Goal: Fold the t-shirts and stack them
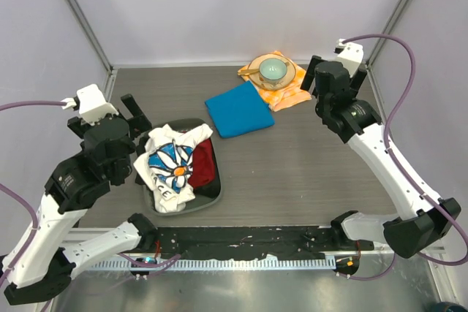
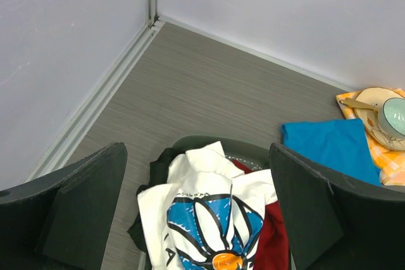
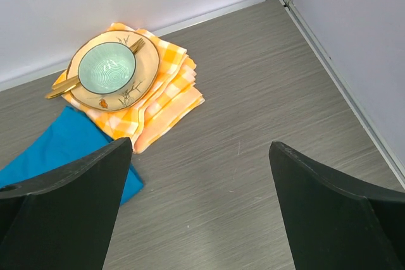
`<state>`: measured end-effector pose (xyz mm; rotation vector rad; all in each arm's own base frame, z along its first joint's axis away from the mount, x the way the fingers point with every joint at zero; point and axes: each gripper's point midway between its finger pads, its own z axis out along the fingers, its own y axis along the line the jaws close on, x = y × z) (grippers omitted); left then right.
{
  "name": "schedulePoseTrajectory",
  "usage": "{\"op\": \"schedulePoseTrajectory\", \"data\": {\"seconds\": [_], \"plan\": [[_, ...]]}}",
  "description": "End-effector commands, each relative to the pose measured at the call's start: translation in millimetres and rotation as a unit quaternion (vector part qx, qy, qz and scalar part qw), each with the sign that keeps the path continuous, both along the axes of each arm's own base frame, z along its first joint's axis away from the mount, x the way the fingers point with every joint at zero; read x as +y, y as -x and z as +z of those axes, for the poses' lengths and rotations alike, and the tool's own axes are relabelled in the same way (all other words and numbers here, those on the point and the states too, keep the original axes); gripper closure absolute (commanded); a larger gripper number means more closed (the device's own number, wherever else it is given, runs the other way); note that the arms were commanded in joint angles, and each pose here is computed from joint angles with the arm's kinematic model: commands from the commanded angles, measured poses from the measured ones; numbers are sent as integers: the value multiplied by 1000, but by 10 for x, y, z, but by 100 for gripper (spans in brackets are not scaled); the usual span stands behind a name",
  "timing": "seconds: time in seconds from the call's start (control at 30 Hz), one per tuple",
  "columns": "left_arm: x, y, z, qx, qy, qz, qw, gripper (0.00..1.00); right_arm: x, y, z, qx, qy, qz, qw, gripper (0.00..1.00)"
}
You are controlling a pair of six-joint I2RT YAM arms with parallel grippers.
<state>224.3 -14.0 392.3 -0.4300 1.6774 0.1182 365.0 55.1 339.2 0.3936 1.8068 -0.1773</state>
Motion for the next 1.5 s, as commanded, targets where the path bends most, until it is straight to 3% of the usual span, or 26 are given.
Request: {"op": "schedulePoseTrajectory", "data": {"seconds": [0.0, 0.17, 0.33, 0.43, 0.53, 0.67, 0.83, 0.97, 1.47], "plan": [[77, 29, 120, -18, 7, 13, 1000, 0, 16, -3, 196, -35, -23, -2, 999, 2], [-13, -39, 153, -11, -9, -3, 1000, 0, 262, -93, 150, -12, -22, 65, 998, 0], [-437, -255, -66, 33, 11, -56, 998, 0, 720, -261, -149, 83, -34, 154, 984, 0], [-653, -312, -451, 92, 31, -66, 993, 0, 1160, -268, -311, 110, -83, 249, 959, 0], [-782, -288, -850, 149, 62, -56, 985, 0, 1660, -80, -656, 172, -134, 347, 912, 0], [-761, -119, -1379, 201, 91, -34, 975, 0, 1944, 225, -1185, 252, -116, 368, 888, 0], [-794, 50, -1811, 242, 122, -34, 962, 0, 2286, 593, -1638, 297, -100, 396, 863, 0], [-698, 121, -1939, 257, 107, -17, 960, 0, 2539, 961, -1999, 338, -93, 422, 836, 0], [-444, 246, -2084, 261, 110, 10, 959, 0, 3160, 1641, -2659, 387, -89, 451, 799, 3]]}}
